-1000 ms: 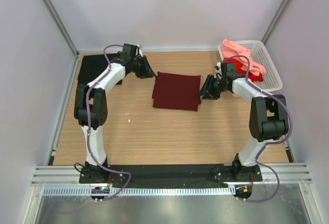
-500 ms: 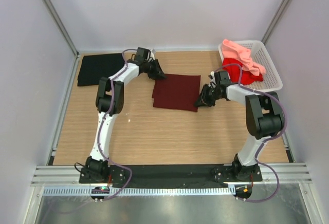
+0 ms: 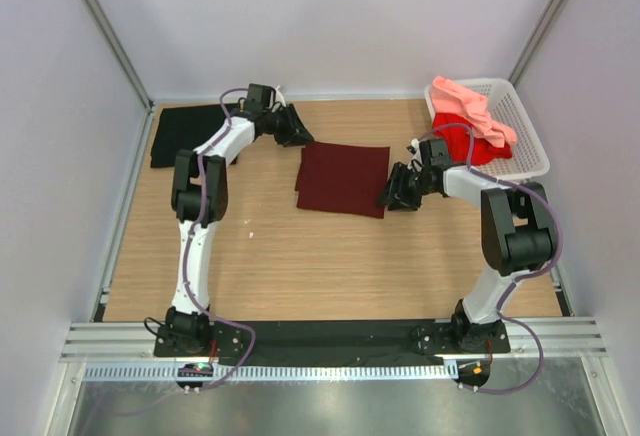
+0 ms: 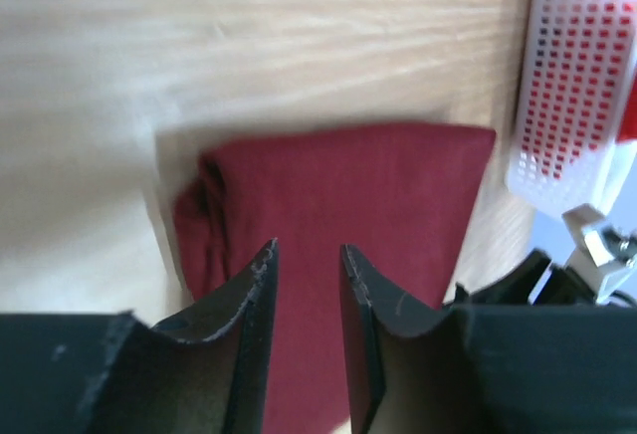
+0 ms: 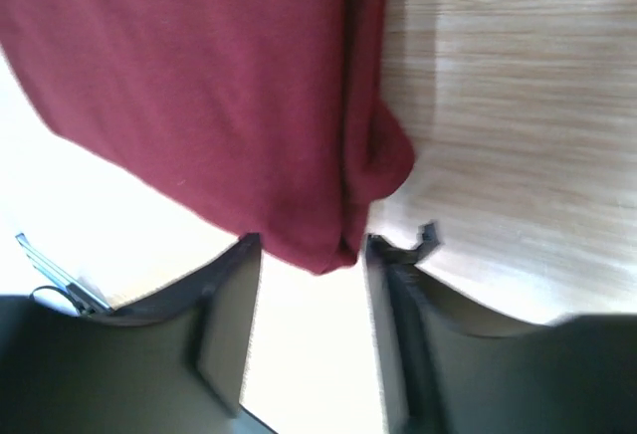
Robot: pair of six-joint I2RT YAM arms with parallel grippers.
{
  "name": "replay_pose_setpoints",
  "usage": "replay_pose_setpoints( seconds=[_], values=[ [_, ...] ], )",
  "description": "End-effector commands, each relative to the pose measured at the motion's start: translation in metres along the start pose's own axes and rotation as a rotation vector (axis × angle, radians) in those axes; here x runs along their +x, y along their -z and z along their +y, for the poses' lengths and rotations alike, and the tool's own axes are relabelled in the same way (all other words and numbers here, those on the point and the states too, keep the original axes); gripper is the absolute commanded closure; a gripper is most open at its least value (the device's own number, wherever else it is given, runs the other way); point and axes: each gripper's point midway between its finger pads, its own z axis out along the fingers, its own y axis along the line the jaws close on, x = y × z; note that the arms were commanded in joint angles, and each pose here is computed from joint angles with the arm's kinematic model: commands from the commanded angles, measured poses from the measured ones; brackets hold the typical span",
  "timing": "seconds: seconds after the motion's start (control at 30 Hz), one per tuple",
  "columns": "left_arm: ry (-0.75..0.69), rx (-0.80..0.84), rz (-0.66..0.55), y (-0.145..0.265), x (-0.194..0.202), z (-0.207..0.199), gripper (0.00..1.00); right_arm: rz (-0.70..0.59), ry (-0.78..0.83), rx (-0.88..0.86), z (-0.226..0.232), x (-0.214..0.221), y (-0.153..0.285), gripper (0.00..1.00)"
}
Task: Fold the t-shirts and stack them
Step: Neatly place the folded tshirt to the corner
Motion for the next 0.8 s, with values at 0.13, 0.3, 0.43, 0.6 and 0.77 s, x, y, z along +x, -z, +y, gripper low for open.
replay_pose_setpoints(
  seconds=[0.13,0.3,0.43,0.6,0.77],
  values=[
    [-0.092,-0.059,-0.012,0.063,0.027,-0.019,0.66,-0.1,0.143,-0.002,0.021,-0.032,0.026,0.34],
    [-0.109,-0.148,0.013,0.073,0.048,0.004,0.64,-0.105,0.17,0.034,0.018,-0.049,0.019,0.32],
    [-0.092,-0.176,0.044,0.069,0.061,0.018,0.63,-0.102,0.186,0.032,0.016,-0.053,0.013,0.32],
    [-0.079,-0.204,0.087,0.063,0.074,0.035,0.63,-0.082,0.192,-0.002,0.016,-0.043,0.0,0.32],
    [-0.07,-0.234,0.096,0.062,0.081,0.045,0.62,-0.076,0.202,-0.01,0.013,-0.037,-0.01,0.32]
  ],
)
